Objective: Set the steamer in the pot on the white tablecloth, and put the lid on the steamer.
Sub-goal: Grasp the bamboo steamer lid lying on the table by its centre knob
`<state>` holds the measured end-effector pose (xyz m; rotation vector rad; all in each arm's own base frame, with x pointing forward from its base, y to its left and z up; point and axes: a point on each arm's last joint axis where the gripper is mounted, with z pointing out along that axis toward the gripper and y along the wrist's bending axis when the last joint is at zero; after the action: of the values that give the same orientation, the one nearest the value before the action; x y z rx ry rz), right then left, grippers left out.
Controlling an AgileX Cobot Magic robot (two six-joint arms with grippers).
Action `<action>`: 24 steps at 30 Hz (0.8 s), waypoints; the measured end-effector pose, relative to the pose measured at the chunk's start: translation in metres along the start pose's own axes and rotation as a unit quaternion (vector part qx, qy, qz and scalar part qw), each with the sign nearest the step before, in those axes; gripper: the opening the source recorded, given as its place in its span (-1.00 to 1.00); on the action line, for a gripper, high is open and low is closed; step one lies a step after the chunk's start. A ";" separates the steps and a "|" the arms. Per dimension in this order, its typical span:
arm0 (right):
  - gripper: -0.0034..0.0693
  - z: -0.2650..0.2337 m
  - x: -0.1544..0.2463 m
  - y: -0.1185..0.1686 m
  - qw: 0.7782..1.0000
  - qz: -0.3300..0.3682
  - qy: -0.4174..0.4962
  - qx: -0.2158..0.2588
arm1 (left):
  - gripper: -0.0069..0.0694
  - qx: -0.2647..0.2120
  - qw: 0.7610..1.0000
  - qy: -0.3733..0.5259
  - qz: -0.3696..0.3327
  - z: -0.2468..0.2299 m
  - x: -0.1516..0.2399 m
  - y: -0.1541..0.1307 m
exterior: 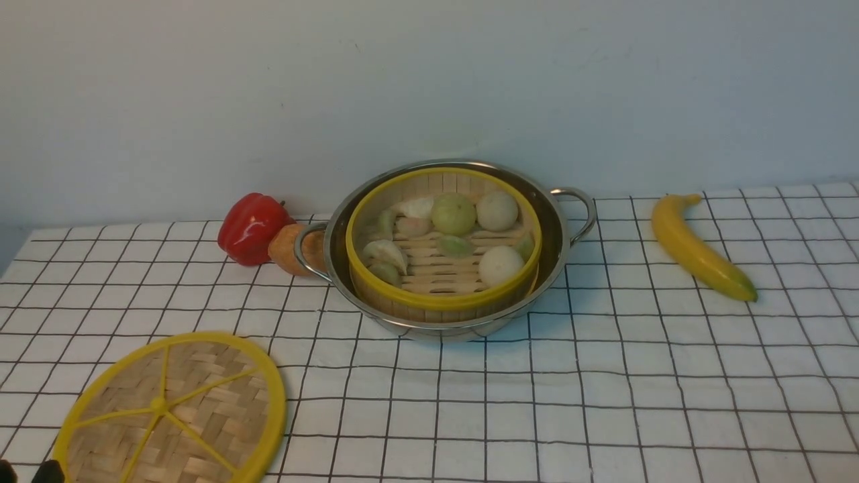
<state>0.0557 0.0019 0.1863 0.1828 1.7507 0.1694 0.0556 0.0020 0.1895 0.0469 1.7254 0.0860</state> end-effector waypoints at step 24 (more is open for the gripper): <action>-0.25 0.000 -0.001 0.001 1.000 0.012 -0.005 -0.005 | -0.18 0.011 0.985 -0.104 -0.137 -0.002 -0.019 0.001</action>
<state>0.0559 0.0025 0.1873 0.1981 1.7388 0.1946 0.0566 0.0010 0.2086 -0.1599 1.5082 -0.1379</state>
